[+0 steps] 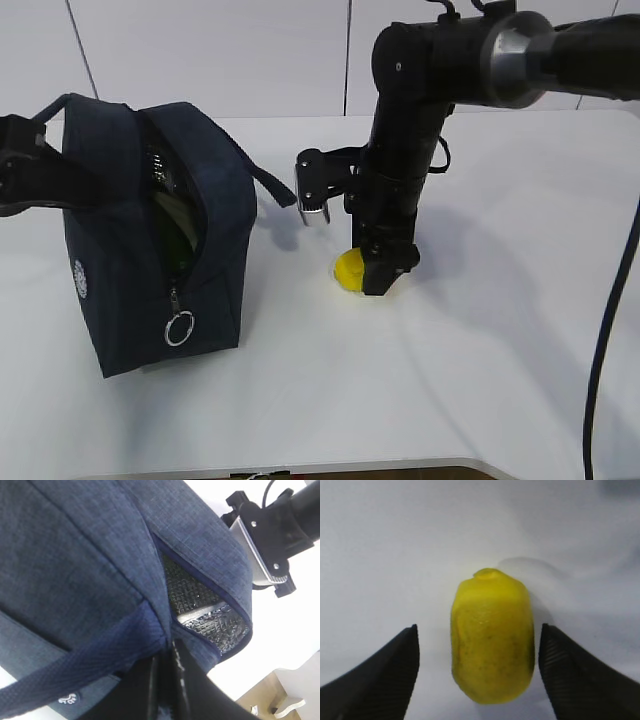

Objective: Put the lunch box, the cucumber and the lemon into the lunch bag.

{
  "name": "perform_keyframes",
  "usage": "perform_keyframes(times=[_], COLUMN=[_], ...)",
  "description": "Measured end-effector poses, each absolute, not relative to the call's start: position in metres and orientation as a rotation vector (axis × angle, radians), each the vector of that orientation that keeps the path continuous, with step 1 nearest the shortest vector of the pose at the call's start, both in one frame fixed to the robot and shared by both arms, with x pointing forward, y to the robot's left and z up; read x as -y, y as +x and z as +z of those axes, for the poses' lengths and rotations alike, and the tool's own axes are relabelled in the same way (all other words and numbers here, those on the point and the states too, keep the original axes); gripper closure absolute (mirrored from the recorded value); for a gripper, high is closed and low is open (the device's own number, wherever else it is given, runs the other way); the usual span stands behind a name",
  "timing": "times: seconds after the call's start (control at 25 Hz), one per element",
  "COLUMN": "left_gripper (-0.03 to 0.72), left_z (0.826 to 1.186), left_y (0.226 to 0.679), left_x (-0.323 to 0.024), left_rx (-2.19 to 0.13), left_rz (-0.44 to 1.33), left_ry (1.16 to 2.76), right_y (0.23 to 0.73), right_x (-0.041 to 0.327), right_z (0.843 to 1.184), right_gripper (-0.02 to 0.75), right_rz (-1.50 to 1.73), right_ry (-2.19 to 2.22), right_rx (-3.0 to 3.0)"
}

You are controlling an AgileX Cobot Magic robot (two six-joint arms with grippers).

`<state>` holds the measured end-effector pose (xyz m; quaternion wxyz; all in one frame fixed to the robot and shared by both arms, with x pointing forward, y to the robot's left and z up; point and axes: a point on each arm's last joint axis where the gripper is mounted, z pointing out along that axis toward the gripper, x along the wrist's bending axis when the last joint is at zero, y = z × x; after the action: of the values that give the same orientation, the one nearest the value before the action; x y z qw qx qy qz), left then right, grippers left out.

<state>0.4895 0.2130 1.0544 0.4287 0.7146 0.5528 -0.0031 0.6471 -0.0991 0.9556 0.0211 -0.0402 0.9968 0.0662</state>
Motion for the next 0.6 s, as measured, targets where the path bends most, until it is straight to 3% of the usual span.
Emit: perform_keyframes(times=[0.6], left_gripper=[0.697], left_z=[1.0544], left_y=[0.4895], left_x=[-0.2130], left_rx=[-1.380], left_rz=[-0.008], left_ry=[1.784], right_y=[0.6506], right_x=[0.0978], right_z=[0.9445], right_gripper=[0.150], right_rz=[0.202], right_ry=[-0.121], right_rx=[-3.088])
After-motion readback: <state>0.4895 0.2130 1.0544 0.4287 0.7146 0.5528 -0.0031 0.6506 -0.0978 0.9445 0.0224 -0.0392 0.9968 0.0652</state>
